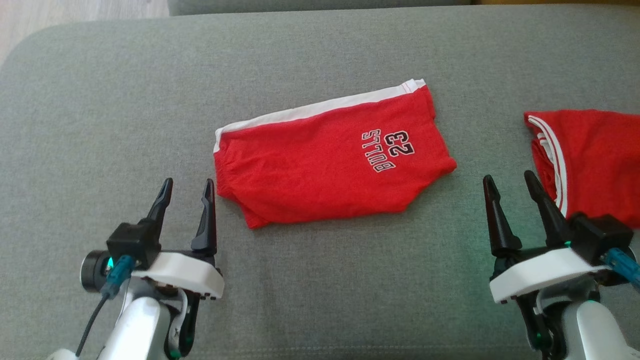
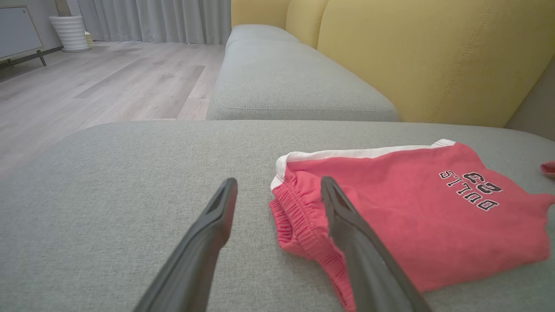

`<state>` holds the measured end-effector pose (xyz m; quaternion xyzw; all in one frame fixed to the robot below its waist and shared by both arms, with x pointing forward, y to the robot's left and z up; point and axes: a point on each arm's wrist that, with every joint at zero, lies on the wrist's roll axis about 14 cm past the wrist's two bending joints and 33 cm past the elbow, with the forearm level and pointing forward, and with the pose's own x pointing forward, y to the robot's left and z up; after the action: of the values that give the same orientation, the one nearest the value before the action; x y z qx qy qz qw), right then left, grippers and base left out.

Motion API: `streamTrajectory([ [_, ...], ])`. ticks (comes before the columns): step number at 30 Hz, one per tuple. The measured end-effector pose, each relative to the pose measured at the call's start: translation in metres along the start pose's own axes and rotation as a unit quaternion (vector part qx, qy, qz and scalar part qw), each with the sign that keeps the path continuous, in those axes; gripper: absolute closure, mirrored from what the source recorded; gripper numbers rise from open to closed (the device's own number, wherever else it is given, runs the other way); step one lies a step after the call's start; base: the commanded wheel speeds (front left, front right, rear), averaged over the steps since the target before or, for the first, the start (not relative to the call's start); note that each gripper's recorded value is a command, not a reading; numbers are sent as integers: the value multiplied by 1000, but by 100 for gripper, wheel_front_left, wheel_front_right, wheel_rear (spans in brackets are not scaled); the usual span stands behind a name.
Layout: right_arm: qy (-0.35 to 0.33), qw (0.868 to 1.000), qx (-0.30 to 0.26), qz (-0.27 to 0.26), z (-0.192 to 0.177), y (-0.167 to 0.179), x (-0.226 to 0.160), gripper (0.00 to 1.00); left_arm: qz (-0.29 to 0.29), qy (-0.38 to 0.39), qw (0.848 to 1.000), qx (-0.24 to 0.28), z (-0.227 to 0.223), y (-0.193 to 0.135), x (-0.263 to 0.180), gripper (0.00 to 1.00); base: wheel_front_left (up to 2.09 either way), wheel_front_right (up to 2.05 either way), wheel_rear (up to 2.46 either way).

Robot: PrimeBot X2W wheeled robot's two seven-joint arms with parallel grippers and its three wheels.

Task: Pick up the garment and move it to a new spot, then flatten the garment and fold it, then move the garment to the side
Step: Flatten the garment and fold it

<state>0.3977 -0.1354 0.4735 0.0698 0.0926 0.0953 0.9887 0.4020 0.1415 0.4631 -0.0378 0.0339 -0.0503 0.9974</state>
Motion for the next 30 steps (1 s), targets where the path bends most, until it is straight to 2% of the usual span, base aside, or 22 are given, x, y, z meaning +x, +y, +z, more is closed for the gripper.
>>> streamTrajectory([
  [8, 42, 999, 7, -2, -26, -2, 11, 0, 0, 8, 1000, 0, -6, 1, 2, 0, 0, 0, 0],
  [14, 73, 997, 0, 24, -41, 7, 60, 0, 8, 3, 1000, -3, -3, 5, 17, 0, 0, 0, 0],
  [18, 119, 992, -7, 36, -65, 11, 83, 0, 12, 9, 1000, -8, -8, 7, 20, 0, 0, 0, 0],
  [22, 173, 984, -4, 39, -98, 14, 85, 0, 24, 12, 1000, -10, -10, 13, 21, 0, 0, 0, 0],
  [25, 181, 983, -4, 42, -102, 16, 93, 0, 30, 13, 999, -13, -11, 15, 21, 0, 0, 0, 0],
  [26, 182, 982, 0, 42, -101, 17, 96, 11, 31, 13, 999, -15, -11, 15, 21, 0, 0, 0, 0],
  [27, 184, 982, 2, 44, -100, 18, 99, 11, 31, 12, 999, -17, -11, 15, 21, 0, 0, 0, 0],
  [28, 185, 982, 5, 45, -100, 19, 101, 75, 32, 11, 999, -18, -11, 15, 21, 0, 0, 0, 0],
  [29, 188, 981, 11, 46, -100, 20, 101, 100, 32, 10, 999, -18, -10, 14, 22, 0, 0, 0, 0],
  [30, 189, 981, 14, 47, -101, 22, 101, 100, 30, 9, 999, -17, -9, 14, 22, 0, 0, 0, 0],
])
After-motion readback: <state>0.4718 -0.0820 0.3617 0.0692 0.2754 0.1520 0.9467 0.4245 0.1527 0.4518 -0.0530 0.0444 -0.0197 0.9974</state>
